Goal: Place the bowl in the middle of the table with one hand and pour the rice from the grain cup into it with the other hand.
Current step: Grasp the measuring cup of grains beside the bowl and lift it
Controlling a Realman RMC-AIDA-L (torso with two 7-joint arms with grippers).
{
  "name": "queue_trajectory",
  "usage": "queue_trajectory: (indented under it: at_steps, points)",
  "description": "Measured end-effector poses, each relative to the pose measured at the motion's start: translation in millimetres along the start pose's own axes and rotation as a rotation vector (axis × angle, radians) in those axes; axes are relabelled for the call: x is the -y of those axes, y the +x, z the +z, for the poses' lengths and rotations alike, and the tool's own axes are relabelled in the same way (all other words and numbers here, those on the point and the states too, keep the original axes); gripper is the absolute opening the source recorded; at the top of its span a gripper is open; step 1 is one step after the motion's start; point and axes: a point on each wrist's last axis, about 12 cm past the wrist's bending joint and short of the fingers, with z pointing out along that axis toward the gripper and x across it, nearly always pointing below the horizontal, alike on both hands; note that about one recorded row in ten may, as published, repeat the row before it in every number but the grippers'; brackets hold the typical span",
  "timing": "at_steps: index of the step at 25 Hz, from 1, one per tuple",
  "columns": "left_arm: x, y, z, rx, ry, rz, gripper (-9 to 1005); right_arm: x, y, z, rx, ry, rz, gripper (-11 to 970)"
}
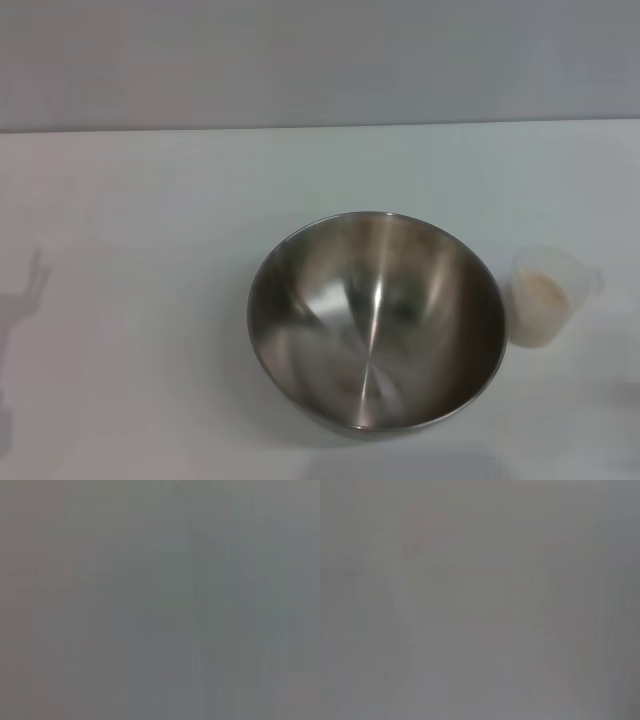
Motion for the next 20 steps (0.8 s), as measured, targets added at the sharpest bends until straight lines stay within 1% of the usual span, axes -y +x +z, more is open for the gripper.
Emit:
queue_trajectory:
  at_steps: [3, 4, 10, 14, 20]
  points:
    - [-2.7, 1.3, -5.4, -0.009, -0.007, -0.005, 843, -7.9, 3.5, 7.7, -0.030, -0.054, 0.001, 842]
    - [-3.2, 2.1, -7.0, -0.014, -0.008, -0.006, 842, -13.2, 5.0, 10.2, -0.042, -0.095, -0.001, 842]
    - [-2.8, 2.5, -6.8, -0.016, -0.007, -0.019, 842, -21.2, 9.3, 15.7, -0.079, -0.141, 0.000, 843]
    - [-0.5, 2.2, -4.7, -0.013, 0.003, -0.026, 842, -28.6, 16.3, 25.3, -0.142, -0.179, -0.005, 843]
    - [-0.1, 2.0, -4.3, -0.011, 0.006, -0.030, 842, -34.7, 18.7, 30.4, -0.166, -0.213, -0.009, 843]
